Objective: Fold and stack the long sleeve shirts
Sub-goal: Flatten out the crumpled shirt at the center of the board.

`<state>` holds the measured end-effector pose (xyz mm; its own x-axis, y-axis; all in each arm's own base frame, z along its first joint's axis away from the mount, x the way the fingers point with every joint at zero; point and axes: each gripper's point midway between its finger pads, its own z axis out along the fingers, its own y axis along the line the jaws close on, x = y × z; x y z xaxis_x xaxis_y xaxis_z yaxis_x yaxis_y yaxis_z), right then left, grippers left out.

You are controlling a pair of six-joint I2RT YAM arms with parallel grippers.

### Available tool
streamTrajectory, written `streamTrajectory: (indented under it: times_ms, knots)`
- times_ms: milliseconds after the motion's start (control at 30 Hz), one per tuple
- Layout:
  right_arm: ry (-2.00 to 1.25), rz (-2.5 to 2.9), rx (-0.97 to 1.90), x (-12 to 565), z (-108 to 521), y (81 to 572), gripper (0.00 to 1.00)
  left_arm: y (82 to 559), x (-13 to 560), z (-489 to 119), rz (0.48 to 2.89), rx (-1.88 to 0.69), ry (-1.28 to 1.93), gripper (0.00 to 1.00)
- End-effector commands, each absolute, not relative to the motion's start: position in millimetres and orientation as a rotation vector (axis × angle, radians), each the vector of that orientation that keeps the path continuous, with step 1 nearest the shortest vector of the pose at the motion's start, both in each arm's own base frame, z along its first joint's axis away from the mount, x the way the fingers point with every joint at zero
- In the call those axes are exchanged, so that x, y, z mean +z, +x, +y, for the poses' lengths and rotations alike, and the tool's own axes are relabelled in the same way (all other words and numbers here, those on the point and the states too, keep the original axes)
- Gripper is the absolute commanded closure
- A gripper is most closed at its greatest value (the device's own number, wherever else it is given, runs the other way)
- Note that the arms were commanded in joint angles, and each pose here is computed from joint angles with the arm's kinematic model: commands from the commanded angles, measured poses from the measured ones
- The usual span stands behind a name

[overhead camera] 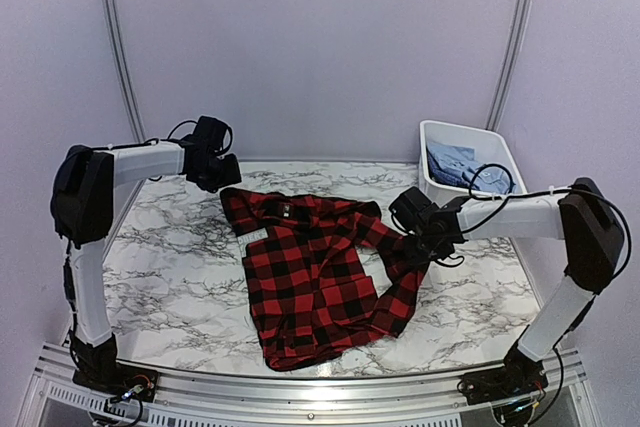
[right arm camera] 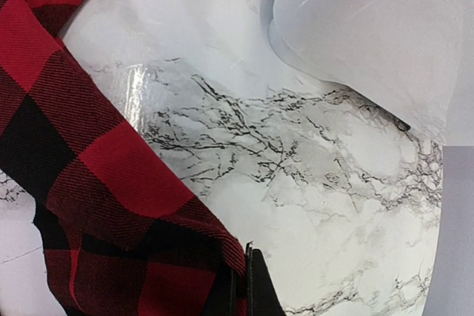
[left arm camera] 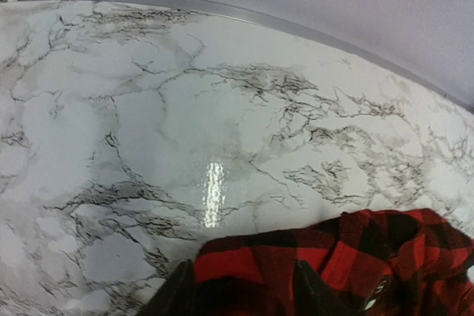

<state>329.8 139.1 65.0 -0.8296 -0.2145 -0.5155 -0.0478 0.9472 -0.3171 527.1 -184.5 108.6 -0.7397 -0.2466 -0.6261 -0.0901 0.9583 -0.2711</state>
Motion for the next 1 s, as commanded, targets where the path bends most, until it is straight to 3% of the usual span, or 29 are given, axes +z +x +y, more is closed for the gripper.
streamTrajectory:
  times_ms: [0,433,633,767,967]
  knots:
    - [-0.133,2.523,-0.446,72,115,330,1.0,511,136,-191,2.408,-0.365,-0.213,0.45]
    - [-0.112,2.542,-0.47,69,92,309,0.99,345,97,-223,2.593,-0.57,-0.187,0.34]
    - [-0.056,2.542,-0.474,74,80,302,0.98,292,84,-250,2.647,-0.648,-0.143,0.36]
    - [-0.012,2.532,-0.431,82,80,301,0.97,259,75,-262,2.696,-0.687,-0.091,0.44]
    - [-0.031,2.489,-0.269,105,104,302,0.76,205,53,-262,2.784,-0.693,-0.06,0.52]
